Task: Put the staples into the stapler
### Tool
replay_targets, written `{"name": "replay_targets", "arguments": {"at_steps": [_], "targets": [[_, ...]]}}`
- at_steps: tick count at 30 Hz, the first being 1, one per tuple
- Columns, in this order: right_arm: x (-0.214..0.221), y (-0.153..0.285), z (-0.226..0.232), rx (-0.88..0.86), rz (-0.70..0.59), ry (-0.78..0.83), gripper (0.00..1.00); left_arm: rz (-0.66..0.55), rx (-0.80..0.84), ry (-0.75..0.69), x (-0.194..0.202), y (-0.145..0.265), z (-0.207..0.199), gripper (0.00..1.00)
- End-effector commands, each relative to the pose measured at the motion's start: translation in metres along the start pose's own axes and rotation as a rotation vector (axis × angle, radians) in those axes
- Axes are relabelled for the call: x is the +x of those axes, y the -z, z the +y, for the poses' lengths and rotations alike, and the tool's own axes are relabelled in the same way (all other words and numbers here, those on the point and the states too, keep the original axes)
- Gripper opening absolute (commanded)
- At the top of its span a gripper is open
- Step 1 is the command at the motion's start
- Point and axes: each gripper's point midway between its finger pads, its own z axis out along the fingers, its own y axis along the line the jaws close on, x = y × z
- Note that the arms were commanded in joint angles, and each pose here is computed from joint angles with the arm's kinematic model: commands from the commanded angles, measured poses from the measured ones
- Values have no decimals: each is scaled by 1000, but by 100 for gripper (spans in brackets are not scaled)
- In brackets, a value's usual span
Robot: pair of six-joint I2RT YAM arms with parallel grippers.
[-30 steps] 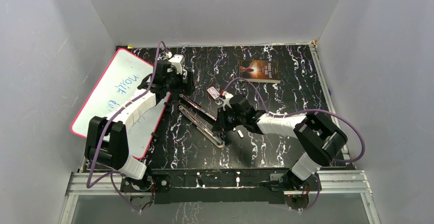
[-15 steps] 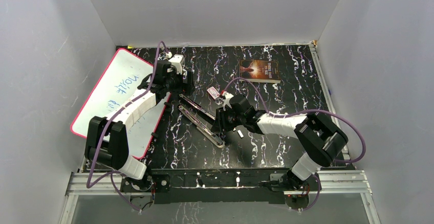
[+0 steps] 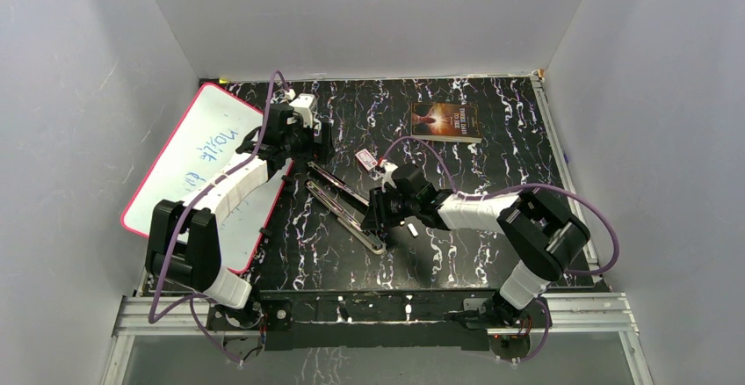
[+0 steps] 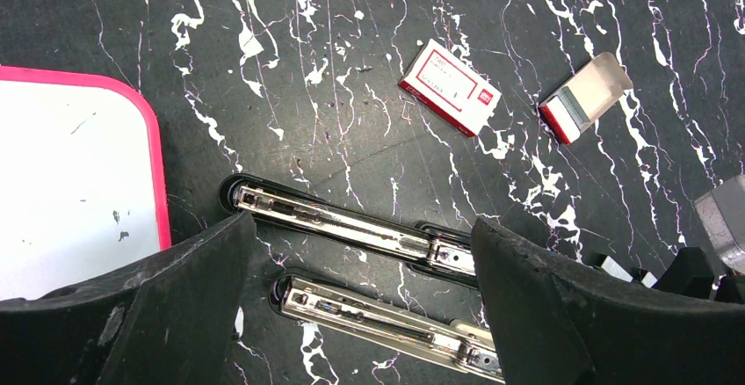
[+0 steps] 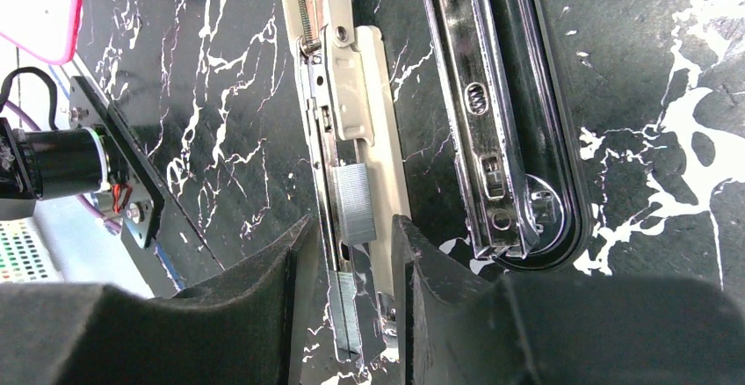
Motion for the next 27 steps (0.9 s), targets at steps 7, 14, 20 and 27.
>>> {"name": "replay_targets", "arguments": {"at_steps": [7, 14, 20, 27], "targets": [[-16, -3, 11, -53, -41, 9, 41, -20, -5, -15, -5, 8, 1, 92], [-15, -4, 11, -54, -36, 8, 37, -22, -6, -16, -5, 8, 1, 92], [-15, -4, 11, -54, -34, 7, 31, -23, -7, -16, -6, 8, 1, 92], [-17, -2, 12, -56, -45, 14, 25, -21, -6, -16, -5, 8, 1, 92]]}}
